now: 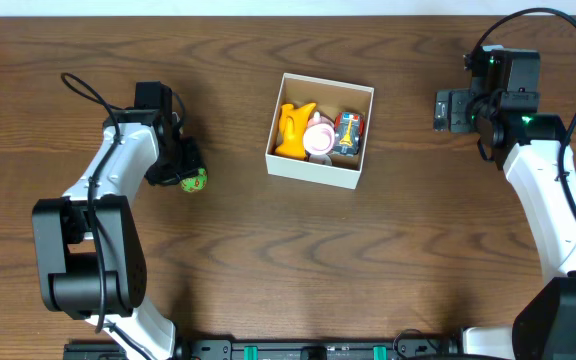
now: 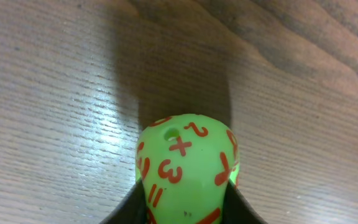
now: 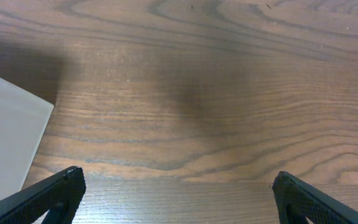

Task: Pack container
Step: 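Move the left gripper down to the green numbered ball and grasp it, then lift the green ball and carry it over the box with the left gripper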

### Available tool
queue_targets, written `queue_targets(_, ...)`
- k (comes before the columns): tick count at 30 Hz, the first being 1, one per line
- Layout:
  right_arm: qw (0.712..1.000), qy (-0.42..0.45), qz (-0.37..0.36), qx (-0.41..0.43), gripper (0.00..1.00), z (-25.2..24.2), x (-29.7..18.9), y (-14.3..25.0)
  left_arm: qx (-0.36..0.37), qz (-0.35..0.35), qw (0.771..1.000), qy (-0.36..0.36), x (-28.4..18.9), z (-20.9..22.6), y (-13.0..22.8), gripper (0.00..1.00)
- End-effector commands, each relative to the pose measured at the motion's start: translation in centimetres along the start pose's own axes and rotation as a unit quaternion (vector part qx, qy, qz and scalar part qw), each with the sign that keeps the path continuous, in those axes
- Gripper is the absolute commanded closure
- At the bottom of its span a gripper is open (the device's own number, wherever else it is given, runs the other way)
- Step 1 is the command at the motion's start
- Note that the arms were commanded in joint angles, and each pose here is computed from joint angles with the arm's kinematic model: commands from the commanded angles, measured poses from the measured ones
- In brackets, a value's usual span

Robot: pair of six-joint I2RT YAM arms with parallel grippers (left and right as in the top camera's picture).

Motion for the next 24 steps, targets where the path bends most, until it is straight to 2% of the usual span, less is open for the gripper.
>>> queue_targets(1,1.000,0.004,-0.011,0.010,0.01,-0.2,-0.5,-0.6,-0.001,0.006,1.000,-0.005,0.0,0.4,0.4,0.94)
queue_targets(5,1.000,0.004,-0.011,0.010,0.01,-0.2,-0.5,-0.6,0.003,-0.021,0.999,0.040,-2.2,-1.0,-0.8,0.94)
queue_targets(9,1.000,0.004,-0.011,0.010,0.01,-0.2,-0.5,-0.6,0.011,-0.078,0.993,0.084,-6.3,-2.5,-2.2,0.94)
queue_targets(14,1.000,0.004,-0.011,0.010,0.01,-0.2,-0.5,-0.6,0.047,-0.147,0.977,0.148,-12.1,-5.4,-1.9,0.94)
queue_targets(19,1.000,0.004,-0.011,0.010,0.01,-0.2,-0.5,-0.6,0.127,-0.207,0.953,0.180,-16.0,-9.9,-0.2,0.94)
queue_targets(24,1.000,0.004,-0.011,0.010,0.01,-0.2,-0.5,-0.6,0.247,-0.245,0.913,0.214,-17.5,-16.1,1.9,0.94)
Point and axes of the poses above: each gripper's point midway between its finger pads, its own x axis out along the fingers, its own z axis along the line the jaws close on, y = z × x, the point moved 5 cm from there along -x, back along the fingers, and after that the axes turned 6 degrees about x, right-handed, at the moved point
